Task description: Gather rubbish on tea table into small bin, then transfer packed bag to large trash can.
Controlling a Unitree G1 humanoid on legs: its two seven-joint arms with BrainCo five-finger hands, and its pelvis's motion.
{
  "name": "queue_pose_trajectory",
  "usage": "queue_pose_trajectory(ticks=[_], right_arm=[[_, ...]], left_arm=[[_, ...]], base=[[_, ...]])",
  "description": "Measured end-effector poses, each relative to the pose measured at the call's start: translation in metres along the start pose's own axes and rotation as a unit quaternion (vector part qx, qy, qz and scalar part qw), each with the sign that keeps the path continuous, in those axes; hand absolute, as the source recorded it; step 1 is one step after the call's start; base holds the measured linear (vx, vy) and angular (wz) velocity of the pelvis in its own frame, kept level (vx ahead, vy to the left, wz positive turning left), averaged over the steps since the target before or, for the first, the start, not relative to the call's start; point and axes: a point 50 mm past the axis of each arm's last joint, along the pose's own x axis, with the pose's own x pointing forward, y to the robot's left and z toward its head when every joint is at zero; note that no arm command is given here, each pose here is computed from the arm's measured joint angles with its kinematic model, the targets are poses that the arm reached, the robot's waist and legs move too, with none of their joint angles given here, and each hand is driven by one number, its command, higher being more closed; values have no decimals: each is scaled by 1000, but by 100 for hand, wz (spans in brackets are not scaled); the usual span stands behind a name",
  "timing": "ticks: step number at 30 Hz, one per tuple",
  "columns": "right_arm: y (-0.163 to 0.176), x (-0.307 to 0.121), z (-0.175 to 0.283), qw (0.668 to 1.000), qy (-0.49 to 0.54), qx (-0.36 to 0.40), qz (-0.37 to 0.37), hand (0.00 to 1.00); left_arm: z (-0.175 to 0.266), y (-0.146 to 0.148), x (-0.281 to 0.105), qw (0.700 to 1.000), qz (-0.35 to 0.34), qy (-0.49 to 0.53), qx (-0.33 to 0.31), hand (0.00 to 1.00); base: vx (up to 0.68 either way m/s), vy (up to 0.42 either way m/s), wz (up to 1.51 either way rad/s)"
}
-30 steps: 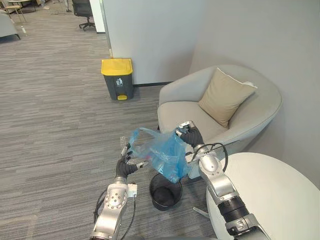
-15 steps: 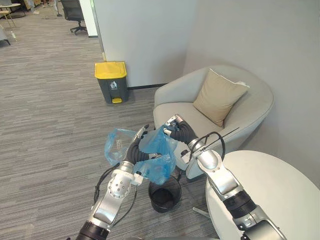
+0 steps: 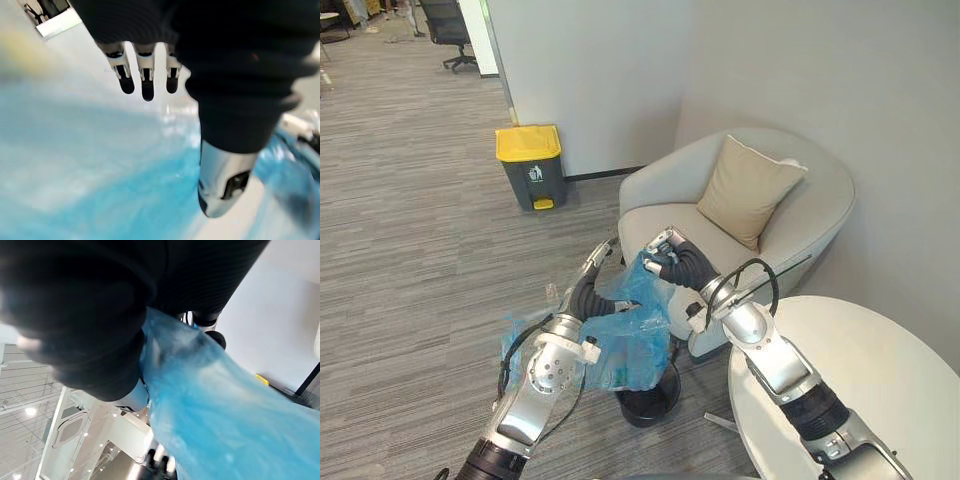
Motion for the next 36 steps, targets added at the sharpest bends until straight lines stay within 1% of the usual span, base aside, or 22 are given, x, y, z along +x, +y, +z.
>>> queue_pose_trajectory(ticks=[4, 8, 12, 16, 21, 28, 32, 33, 36], right_arm=[[0, -1, 5, 1000, -10, -2, 2, 100], [2, -4, 25, 998, -58, 2, 5, 100], [3, -5, 35, 996, -86, 24, 4, 100], [6, -8, 40, 995, -96, 32, 6, 100], [9, -8, 40, 995, -96, 32, 11, 100], [13, -8, 40, 994, -97, 38, 18, 100], [25, -6, 43, 992, -103, 63, 38, 100], [29, -5, 45, 990, -107, 78, 44, 100], [39, -4, 49, 988, -113, 93, 56, 100]], left_arm=[[1, 4, -1, 1000, -1, -3, 8, 0], [-3, 2, -2, 1000, -10, 5, 5, 0], [-18, -8, -6, 998, -47, 33, 4, 0], [-23, -21, -8, 996, -77, 47, -9, 0], [-30, -31, -11, 993, -97, 64, -20, 0], [-37, -42, -16, 990, -123, 73, 7, 0], [-40, -50, -19, 987, -140, 80, 8, 0], [-39, -54, -19, 986, -144, 79, 5, 0], [-36, -63, -19, 986, -149, 78, -11, 0]], base=[[-16, 5, -6], [-6, 10, -9], [-5, 8, -5], [1, 10, -4], [-1, 5, -2], [0, 0, 0], [0, 0, 0], [0, 0, 0], [0, 0, 0]])
